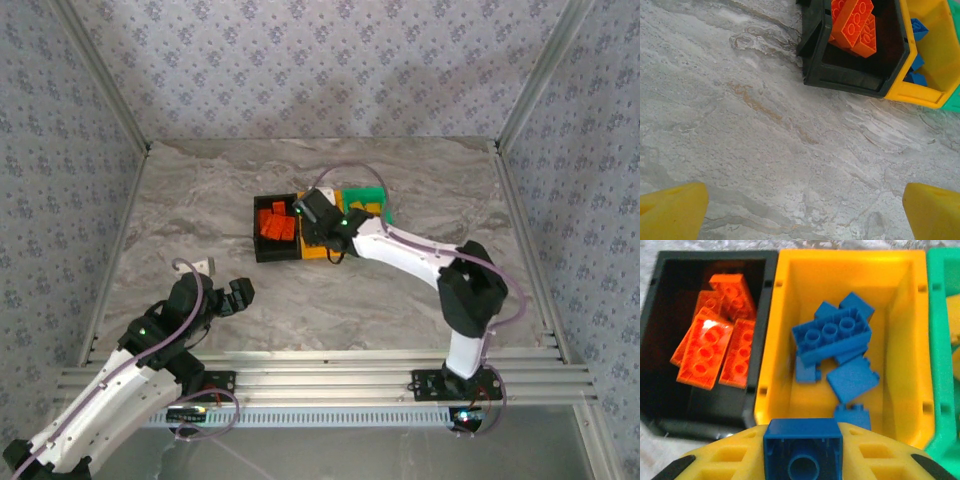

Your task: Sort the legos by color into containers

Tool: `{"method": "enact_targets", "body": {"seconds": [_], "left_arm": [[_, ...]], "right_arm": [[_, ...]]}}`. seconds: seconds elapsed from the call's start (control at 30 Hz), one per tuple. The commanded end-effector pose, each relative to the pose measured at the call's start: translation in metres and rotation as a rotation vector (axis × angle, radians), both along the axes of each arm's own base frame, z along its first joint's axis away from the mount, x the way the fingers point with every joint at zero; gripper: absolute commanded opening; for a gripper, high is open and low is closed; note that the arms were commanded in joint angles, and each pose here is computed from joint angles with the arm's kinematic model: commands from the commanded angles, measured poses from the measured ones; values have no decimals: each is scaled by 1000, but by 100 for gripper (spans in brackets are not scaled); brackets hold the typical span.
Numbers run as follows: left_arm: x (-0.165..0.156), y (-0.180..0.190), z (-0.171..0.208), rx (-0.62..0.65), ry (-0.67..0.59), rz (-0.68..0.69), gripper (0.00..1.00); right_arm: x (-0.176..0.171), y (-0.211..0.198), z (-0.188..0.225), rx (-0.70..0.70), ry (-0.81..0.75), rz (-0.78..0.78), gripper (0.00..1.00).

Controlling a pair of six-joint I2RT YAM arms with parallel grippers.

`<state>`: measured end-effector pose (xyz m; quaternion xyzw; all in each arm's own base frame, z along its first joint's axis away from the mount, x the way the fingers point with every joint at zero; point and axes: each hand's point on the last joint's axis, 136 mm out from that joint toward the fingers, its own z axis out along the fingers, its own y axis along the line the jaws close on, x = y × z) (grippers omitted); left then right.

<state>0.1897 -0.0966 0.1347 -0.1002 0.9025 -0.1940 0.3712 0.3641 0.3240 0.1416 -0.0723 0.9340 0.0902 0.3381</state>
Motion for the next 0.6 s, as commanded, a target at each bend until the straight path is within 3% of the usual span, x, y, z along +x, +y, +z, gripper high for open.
{"method": "enact_targets", "body": {"seconds": [0.0, 0.17, 0.33, 0.57], "left_arm": [[2, -2, 3, -24, -5, 5, 100], [2, -2, 7, -22, -12, 2, 100], [6, -2, 12, -9, -20, 2, 100], [33, 0, 26, 60, -79, 60, 100]], "right_arm": [[21, -8, -16, -94, 9, -31, 38], [41, -9, -15, -103, 15, -62, 55], [45, -12, 23, -45, -57, -79, 78], [7, -43, 76, 125, -191, -109, 90]]}}
